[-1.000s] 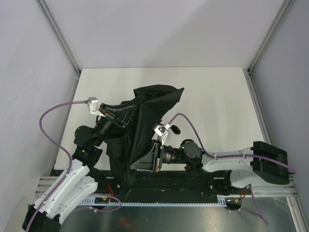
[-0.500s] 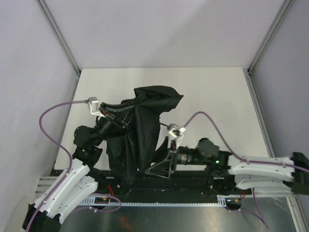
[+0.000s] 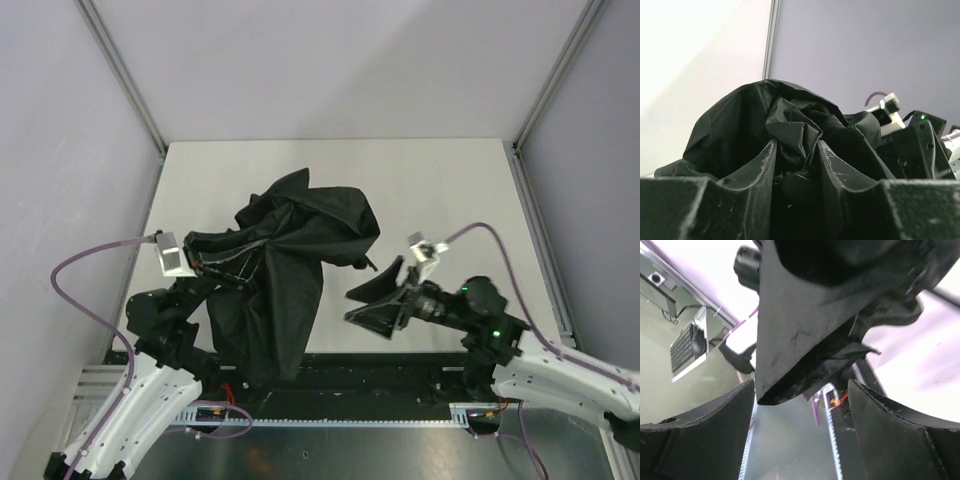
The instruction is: Put away the umbrella
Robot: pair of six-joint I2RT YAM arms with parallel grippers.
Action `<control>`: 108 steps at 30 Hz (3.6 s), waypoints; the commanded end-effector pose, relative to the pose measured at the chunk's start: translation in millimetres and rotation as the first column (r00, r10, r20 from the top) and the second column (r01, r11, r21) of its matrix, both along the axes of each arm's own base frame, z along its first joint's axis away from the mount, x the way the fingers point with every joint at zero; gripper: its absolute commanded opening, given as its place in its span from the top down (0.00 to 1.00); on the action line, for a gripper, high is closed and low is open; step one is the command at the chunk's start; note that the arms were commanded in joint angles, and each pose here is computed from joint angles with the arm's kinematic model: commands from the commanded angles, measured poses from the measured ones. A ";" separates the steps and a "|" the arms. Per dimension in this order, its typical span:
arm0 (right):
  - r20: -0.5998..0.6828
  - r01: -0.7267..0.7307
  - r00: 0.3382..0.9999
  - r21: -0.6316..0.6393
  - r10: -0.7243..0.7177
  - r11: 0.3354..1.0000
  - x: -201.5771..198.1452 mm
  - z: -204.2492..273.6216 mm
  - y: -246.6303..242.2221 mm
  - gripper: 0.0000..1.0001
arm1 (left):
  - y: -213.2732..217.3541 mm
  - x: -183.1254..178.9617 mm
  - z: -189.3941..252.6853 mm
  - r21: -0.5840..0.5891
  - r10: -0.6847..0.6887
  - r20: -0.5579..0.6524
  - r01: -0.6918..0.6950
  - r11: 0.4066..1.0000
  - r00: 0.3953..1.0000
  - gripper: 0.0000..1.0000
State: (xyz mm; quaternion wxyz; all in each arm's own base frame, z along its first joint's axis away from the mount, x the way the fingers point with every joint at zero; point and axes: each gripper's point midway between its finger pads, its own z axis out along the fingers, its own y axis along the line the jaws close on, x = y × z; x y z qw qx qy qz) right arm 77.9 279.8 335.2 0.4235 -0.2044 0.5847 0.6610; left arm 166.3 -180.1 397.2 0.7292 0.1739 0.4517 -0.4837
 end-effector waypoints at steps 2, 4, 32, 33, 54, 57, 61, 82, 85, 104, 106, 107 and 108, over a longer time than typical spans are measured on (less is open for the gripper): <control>-0.071 -0.118 0.990 0.100 0.125 0.988 -23.8 1.8 59.1 0.21 | 5.1 1.1 19.3 -0.053 0.024 0.065 -0.020 0.998 0.998 1.00; -0.080 -0.162 0.982 0.107 0.170 0.981 -31.0 1.5 87.5 0.22 | 5.3 1.7 20.3 -0.069 0.020 0.063 -0.015 0.997 0.998 1.00; -0.033 0.057 0.997 -0.180 -0.064 0.982 31.0 9.2 -48.1 0.19 | -20.2 -85.6 15.3 0.290 -0.305 0.419 0.193 0.937 0.855 1.00; -0.049 0.004 0.999 -0.170 -0.013 0.985 29.1 12.4 -45.0 0.20 | -20.8 -85.6 15.7 0.296 -0.309 0.420 0.193 0.935 0.853 1.00; -0.041 -0.390 0.918 0.089 0.394 0.917 -50.9 50.9 8.3 0.98 | 2.7 -41.3 39.4 0.061 -0.024 0.332 0.004 0.998 0.943 1.00; -0.023 -0.407 0.910 0.150 0.414 0.901 -63.9 69.0 -1.2 1.00 | 21.6 -10.7 39.5 -0.059 0.135 0.223 -0.125 0.990 0.965 1.00; -0.018 -0.463 0.877 0.231 0.480 0.856 -80.7 84.8 9.3 1.00 | 35.4 17.0 45.2 -0.169 0.218 0.081 -0.202 0.965 0.973 1.00; -0.065 -0.247 0.969 -0.152 0.240 0.957 -42.5 -38.7 91.0 0.55 | 0.0 -1.9 34.0 -0.090 -0.016 0.104 0.025 0.996 0.994 1.00; -0.040 -0.209 0.978 -0.278 0.206 0.938 -44.9 -54.4 54.8 0.31 | -5.9 -17.3 28.2 -0.027 -0.066 0.162 0.071 0.997 0.985 1.00; 0.324 0.146 0.946 -0.394 -0.012 0.907 29.0 24.0 -33.5 0.06 | -40.0 -67.8 15.4 0.246 -0.436 0.178 0.389 0.888 0.882 1.00; 0.338 0.118 0.941 -0.396 0.025 0.911 29.3 30.7 -19.1 0.05 | -43.7 -64.3 13.5 0.241 -0.460 0.129 0.423 0.874 0.878 1.00; 0.346 0.111 0.937 -0.397 0.037 0.911 29.7 32.2 -12.1 0.04 | -45.1 -62.5 12.6 0.235 -0.468 0.107 0.435 0.869 0.877 1.00; 0.357 0.104 0.933 -0.399 0.049 0.911 29.4 33.4 -5.7 0.04 | -46.8 -60.2 11.5 0.231 -0.474 0.087 0.446 0.865 0.876 1.00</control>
